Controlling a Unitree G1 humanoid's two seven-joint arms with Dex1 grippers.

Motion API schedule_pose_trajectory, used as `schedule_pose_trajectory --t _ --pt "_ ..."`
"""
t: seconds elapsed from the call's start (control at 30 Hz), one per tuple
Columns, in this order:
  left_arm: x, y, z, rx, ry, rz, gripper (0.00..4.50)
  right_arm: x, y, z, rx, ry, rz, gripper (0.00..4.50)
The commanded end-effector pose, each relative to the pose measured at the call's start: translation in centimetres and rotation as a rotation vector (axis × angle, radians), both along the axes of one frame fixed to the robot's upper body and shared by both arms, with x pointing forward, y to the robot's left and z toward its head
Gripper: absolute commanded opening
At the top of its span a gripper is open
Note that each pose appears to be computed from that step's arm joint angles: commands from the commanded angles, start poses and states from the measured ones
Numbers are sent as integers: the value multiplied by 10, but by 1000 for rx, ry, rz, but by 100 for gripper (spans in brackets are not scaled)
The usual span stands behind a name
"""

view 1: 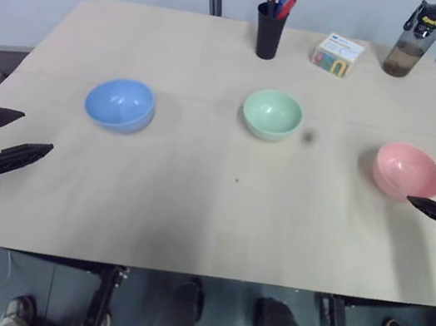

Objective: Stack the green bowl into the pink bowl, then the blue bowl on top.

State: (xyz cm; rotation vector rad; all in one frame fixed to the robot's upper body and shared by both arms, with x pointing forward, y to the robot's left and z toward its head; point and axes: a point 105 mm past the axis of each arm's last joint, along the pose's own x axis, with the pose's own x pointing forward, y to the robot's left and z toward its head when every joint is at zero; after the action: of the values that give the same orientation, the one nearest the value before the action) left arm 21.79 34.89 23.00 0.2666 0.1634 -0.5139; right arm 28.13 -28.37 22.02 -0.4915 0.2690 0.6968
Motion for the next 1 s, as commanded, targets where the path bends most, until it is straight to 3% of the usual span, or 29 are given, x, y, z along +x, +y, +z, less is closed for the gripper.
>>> schedule_pose_trajectory --t 0.03,0.4,0.57,0.8,1.0 --pt "5 -3 9 34 -34 -30 450 0 -2 11 -24 -40 -13 448" --pt "16 -54 3 22 -72 -217 450 7 12 3 -5 -40 -21 448" --pt "19 -85 0 11 -103 -305 450 27 15 -8 -86 -106 -109 448" --pt "15 -142 0 -24 -157 -517 450 58 22 -43 -110 -40 -229 448" --pt "6 -162 12 -76 -179 -640 450 75 21 -55 -115 -9 -274 448"
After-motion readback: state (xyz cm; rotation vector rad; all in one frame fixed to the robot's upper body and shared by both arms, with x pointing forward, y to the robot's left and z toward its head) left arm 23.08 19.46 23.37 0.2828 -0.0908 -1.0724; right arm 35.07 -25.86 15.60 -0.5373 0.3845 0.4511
